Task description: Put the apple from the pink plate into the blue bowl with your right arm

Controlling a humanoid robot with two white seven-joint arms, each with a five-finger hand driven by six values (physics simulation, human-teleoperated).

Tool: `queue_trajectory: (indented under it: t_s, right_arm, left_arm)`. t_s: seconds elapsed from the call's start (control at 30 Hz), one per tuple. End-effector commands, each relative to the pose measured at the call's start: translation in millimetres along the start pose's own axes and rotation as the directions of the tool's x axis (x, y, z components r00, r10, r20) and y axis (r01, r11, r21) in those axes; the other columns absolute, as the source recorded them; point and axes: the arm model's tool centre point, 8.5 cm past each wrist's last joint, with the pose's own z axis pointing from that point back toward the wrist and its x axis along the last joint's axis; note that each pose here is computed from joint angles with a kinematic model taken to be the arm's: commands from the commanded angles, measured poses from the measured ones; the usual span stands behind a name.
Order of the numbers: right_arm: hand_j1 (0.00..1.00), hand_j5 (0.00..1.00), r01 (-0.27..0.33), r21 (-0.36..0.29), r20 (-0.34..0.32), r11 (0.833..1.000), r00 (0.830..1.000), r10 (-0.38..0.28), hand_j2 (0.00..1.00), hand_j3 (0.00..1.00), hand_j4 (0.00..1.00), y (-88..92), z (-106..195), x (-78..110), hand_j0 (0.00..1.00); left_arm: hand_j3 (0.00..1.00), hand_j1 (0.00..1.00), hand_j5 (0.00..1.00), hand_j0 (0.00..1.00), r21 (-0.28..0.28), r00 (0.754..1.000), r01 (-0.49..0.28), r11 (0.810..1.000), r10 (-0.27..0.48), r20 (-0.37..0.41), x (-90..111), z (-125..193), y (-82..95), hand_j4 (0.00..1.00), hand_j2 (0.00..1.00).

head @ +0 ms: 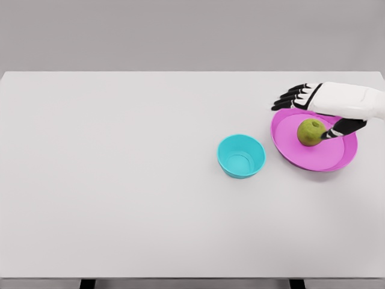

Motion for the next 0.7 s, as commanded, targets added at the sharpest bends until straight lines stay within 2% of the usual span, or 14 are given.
queue_trajectory:
  t_s: [0.0,0.03,0.07,0.13,0.17,0.2,0.23,0.3,0.4,0.53,0.57,0.63,0.67]
  right_arm:
    - [1.0,1.0,0.037,0.0,-0.049,0.999,0.998,-0.037,1.0,1.0,1.0,5.5,9.1,-15.9,1.0]
    - [1.0,1.0,0.045,0.002,-0.054,0.999,0.998,-0.044,1.0,1.0,1.0,7.5,9.3,-18.0,1.0]
    - [1.0,1.0,0.092,0.015,-0.115,0.996,0.989,-0.09,1.0,1.0,1.0,16.8,8.9,-29.6,1.0]
    - [1.0,1.0,0.127,0.014,-0.166,0.992,0.978,-0.123,1.0,1.0,1.0,23.2,15.1,-43.2,1.0]
    - [1.0,1.0,0.168,0.015,-0.202,0.986,0.966,-0.161,1.0,1.0,1.0,30.1,14.2,-52.4,1.0]
    - [1.0,1.0,0.217,0.012,-0.233,0.976,0.95,-0.208,1.0,1.0,1.0,35.9,0.8,-57.6,1.0]
    - [1.0,1.0,0.244,0.019,-0.238,0.97,0.943,-0.233,1.0,1.0,1.0,42.3,-8.1,-58.3,1.0]
    - [1.0,1.0,0.279,0.047,-0.28,0.959,0.925,-0.255,1.0,1.0,1.0,51.5,-15.1,-60.7,1.0]
    - [1.0,1.0,0.281,0.076,-0.354,0.957,0.905,-0.237,1.0,1.0,1.0,63.0,-5.8,-77.0,1.0]
    - [1.0,1.0,0.286,0.092,-0.389,0.954,0.892,-0.23,1.0,1.0,1.0,72.5,5.3,-89.8,1.0]
    - [1.0,1.0,0.282,0.094,-0.387,0.955,0.894,-0.226,1.0,1.0,1.0,71.9,3.6,-89.0,1.0]
    - [1.0,1.0,0.265,0.083,-0.333,0.961,0.916,-0.224,1.0,1.0,1.0,64.7,-20.2,-77.7,1.0]
    - [1.0,1.0,0.259,0.078,-0.331,0.963,0.918,-0.22,1.0,1.0,1.0,60.5,-21.8,-76.7,1.0]
  left_arm:
    - [1.0,1.0,1.0,1.0,0.0,1.0,0.0,1.0,0.0,0.0,0.0,0.0,0.1,1.0,1.0]
    - [1.0,1.0,1.0,1.0,0.0,1.0,0.0,1.0,0.0,0.0,0.0,0.0,0.1,1.0,1.0]
    - [1.0,1.0,1.0,1.0,0.0,1.0,0.0,1.0,0.0,0.0,0.0,0.0,0.1,1.0,1.0]
    - [1.0,1.0,1.0,1.0,0.0,1.0,0.0,1.0,0.0,0.0,0.0,0.0,0.1,1.0,1.0]
    - [1.0,1.0,1.0,1.0,0.0,1.0,0.0,1.0,0.0,0.0,0.0,0.0,0.1,1.0,1.0]
    - [1.0,1.0,1.0,1.0,0.0,1.0,0.0,1.0,0.0,0.0,0.0,0.0,0.1,1.0,1.0]
    - [1.0,1.0,1.0,1.0,0.0,1.0,0.0,1.0,0.0,0.0,0.0,0.0,0.1,1.0,1.0]
    - [1.0,1.0,1.0,1.0,0.0,1.0,0.0,1.0,0.0,0.0,0.0,0.0,0.1,1.0,1.0]
    - [1.0,1.0,1.0,1.0,0.0,1.0,0.0,1.0,0.0,0.0,0.0,0.0,0.1,1.0,1.0]
    - [1.0,1.0,1.0,1.0,0.0,1.0,0.0,1.0,0.0,0.0,0.0,0.0,0.1,1.0,1.0]
    - [1.0,1.0,1.0,1.0,0.0,1.0,0.0,1.0,0.0,0.0,0.0,0.0,0.1,1.0,1.0]
    - [1.0,1.0,1.0,1.0,0.0,1.0,0.0,1.0,0.0,0.0,0.0,0.0,0.1,1.0,1.0]
    - [1.0,1.0,1.0,1.0,0.0,1.0,0.0,1.0,0.0,0.0,0.0,0.0,0.1,1.0,1.0]
